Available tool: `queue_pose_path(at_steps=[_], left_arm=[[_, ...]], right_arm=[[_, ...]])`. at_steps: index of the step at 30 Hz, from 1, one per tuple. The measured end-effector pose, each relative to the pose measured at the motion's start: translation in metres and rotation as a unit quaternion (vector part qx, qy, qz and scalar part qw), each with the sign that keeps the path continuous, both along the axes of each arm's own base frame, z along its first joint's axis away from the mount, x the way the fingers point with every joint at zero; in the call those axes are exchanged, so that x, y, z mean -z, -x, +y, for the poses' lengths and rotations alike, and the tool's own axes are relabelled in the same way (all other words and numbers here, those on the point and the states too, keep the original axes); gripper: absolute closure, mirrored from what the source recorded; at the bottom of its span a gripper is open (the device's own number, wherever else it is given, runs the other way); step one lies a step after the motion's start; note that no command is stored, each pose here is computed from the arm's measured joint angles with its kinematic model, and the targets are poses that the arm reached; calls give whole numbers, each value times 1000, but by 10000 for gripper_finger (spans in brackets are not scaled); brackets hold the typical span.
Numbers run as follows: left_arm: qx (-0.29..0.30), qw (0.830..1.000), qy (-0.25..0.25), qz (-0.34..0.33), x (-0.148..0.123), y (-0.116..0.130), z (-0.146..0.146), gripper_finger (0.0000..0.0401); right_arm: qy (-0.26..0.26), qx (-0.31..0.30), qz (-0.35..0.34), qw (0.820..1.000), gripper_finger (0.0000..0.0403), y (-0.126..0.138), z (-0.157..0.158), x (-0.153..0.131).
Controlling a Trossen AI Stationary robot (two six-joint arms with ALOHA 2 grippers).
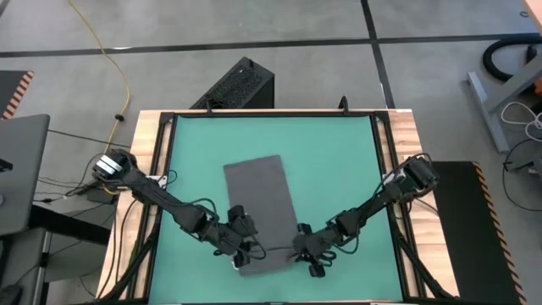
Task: Roll towel
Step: Roll the gray towel
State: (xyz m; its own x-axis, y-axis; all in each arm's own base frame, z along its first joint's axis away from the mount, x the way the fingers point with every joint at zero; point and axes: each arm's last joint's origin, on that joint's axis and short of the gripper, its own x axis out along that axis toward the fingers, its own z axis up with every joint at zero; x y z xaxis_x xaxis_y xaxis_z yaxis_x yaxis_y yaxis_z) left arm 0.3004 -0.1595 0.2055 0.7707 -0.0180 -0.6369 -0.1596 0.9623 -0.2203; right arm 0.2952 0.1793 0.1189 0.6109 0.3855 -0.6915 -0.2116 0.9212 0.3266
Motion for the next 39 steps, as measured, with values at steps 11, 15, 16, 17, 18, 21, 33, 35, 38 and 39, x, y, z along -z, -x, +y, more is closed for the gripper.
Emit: queue_pose_path(at_steps=[11, 15, 16, 17, 18, 21, 33, 35, 38, 39], left_arm=[[-2, 1000, -13, -24, -6, 19, -24, 236], [20, 996, -1, -84, -4, 11, -41, 236], [26, 995, 0, -93, 0, 7, -45, 236], [34, 995, 4, -95, 6, 4, -49, 236], [41, 995, 11, -95, 14, 1, -52, 236], [60, 994, 30, -84, 37, -7, -59, 236], [62, 995, 65, -49, 51, -1, -70, 236], [56, 997, 54, -28, 56, 7, -75, 236], [35, 998, 32, -32, 57, 15, -80, 236], [33, 998, 24, -38, 57, 17, -83, 236]], right_arm=[[-115, -2, 83, 990, 363, -4, -9, 0], [-138, 19, 101, 985, 362, -5, -12, 0], [-145, 26, 106, 983, 362, -6, -13, 0], [-150, 31, 111, 982, 362, -6, -13, 0], [-151, 33, 112, 982, 362, -6, -13, 0], [-150, 34, 111, 982, 361, -5, -12, 0], [-144, 43, 107, 983, 360, -6, -12, 0], [-144, 44, 106, 983, 360, -6, -12, 0], [-144, 45, 105, 983, 360, -6, -12, 0], [-145, 47, 105, 983, 360, -6, -13, 0]])
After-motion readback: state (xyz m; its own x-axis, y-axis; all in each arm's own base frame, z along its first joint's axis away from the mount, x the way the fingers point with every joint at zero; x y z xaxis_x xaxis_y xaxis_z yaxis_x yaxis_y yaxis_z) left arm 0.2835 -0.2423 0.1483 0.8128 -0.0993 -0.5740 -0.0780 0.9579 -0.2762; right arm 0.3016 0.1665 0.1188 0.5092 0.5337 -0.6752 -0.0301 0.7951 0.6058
